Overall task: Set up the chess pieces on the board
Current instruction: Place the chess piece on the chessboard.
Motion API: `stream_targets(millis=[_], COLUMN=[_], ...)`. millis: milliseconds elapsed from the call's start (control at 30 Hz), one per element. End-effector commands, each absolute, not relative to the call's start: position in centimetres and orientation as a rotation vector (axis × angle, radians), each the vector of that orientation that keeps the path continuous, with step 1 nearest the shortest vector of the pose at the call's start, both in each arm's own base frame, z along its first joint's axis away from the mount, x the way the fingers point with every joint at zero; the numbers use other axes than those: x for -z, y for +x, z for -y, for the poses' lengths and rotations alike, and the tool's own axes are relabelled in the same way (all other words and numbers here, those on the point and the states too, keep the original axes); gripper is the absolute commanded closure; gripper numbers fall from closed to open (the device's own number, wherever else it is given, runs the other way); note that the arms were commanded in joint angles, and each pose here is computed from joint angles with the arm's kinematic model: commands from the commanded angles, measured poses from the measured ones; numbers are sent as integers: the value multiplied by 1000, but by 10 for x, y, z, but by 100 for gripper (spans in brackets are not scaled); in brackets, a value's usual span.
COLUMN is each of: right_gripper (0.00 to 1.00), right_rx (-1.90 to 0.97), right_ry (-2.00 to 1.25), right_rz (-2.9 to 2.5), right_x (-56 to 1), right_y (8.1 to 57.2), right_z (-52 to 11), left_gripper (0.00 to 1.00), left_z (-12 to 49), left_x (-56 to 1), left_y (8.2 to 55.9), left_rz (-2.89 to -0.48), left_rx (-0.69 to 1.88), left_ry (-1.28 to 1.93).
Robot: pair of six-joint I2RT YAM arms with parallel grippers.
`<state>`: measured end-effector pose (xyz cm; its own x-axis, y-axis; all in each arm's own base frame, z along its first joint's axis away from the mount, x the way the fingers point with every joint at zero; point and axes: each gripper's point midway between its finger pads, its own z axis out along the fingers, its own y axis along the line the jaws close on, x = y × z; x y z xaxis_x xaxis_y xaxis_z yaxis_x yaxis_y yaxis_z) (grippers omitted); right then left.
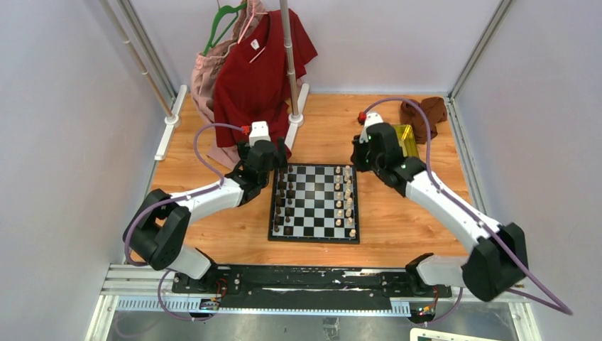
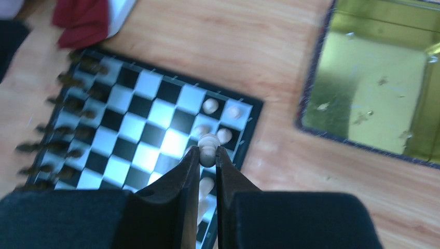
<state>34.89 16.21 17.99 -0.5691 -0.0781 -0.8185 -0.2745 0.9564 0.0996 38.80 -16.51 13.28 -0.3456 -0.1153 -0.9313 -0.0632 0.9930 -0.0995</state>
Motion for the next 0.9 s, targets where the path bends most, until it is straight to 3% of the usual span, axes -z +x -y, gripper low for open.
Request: stream_targets(millis=[0,433,867], right_gripper=[100,100,100], right_rx=[-218,-307,-250], right_ry=[-373,-754,-797], right_rz=[-2180,-2191,-2269], right_x=[-180,-132,-85], right_y=[292,165,139], right_z=[-172,-214,-218], left_gripper=[0,0,0], left_z=[163,152,148], left_x=[-140,-140,-140], left_y=[381,367,365], left_rz=[-1896,-1887,-1885], left_rx=[91,81,60], left_ry=[-165,-172,-161])
